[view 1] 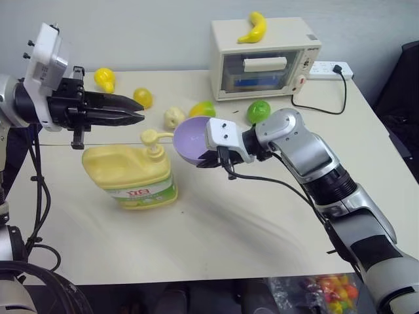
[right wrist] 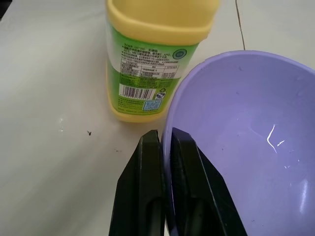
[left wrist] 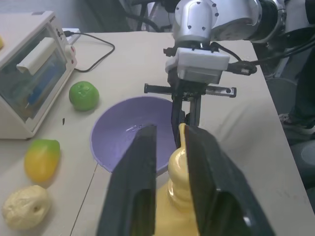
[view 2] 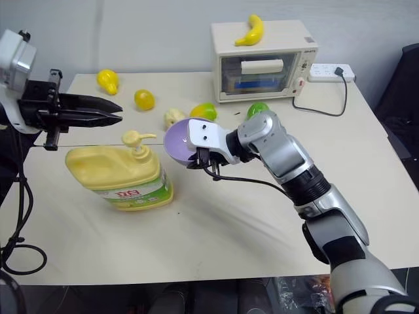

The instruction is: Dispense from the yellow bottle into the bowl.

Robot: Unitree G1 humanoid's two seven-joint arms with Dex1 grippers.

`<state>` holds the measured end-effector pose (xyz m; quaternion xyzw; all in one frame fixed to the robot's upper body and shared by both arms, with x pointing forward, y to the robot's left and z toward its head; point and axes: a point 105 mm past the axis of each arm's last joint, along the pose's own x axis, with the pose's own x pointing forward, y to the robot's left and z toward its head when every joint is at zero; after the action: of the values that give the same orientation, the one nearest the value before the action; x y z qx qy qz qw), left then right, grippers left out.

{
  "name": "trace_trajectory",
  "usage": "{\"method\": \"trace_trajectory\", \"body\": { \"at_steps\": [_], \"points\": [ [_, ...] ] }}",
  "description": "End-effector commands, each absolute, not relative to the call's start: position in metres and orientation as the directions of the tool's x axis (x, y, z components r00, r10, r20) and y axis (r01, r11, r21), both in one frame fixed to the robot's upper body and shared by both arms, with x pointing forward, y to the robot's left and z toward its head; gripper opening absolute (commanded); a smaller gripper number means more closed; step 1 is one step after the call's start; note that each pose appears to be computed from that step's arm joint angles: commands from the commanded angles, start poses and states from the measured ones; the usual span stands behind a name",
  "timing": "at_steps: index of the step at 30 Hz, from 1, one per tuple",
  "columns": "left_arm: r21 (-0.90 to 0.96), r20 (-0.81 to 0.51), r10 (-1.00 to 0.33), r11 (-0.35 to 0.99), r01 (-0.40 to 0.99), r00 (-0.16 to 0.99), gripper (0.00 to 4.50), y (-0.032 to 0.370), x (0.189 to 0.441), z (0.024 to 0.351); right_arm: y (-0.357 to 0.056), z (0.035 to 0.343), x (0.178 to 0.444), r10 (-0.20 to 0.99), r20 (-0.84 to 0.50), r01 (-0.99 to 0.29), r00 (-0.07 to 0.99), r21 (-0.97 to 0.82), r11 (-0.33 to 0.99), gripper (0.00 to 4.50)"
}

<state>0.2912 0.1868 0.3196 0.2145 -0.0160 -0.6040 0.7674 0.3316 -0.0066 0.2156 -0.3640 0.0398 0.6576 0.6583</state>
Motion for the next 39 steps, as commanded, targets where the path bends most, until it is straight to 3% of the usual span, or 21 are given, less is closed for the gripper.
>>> {"method": "trace_trajectory", "body": {
  "at_steps": [1, 16, 39],
  "points": [
    [0.398, -0.249, -0.929, 0.16, 0.903, 0.274, 0.01, 0.186, 0.287, 0.328, -0.001, 0.238, 0.321, 0.865, -0.489, -0.868, 0.115, -0.474, -0.152, 0.0],
    [0.429, -0.427, -0.862, 0.071, 0.9, 0.271, 0.01, 0.188, 0.294, 0.297, 0.007, 0.26, 0.312, 0.878, -0.472, -0.864, 0.074, -0.47, -0.179, 0.0],
    [0.4, -0.537, -0.804, 0.025, 0.916, 0.256, 0.01, 0.186, 0.299, 0.262, 0.006, 0.27, 0.291, 0.879, -0.477, -0.848, 0.008, -0.468, -0.247, 0.0]
  ]
}}
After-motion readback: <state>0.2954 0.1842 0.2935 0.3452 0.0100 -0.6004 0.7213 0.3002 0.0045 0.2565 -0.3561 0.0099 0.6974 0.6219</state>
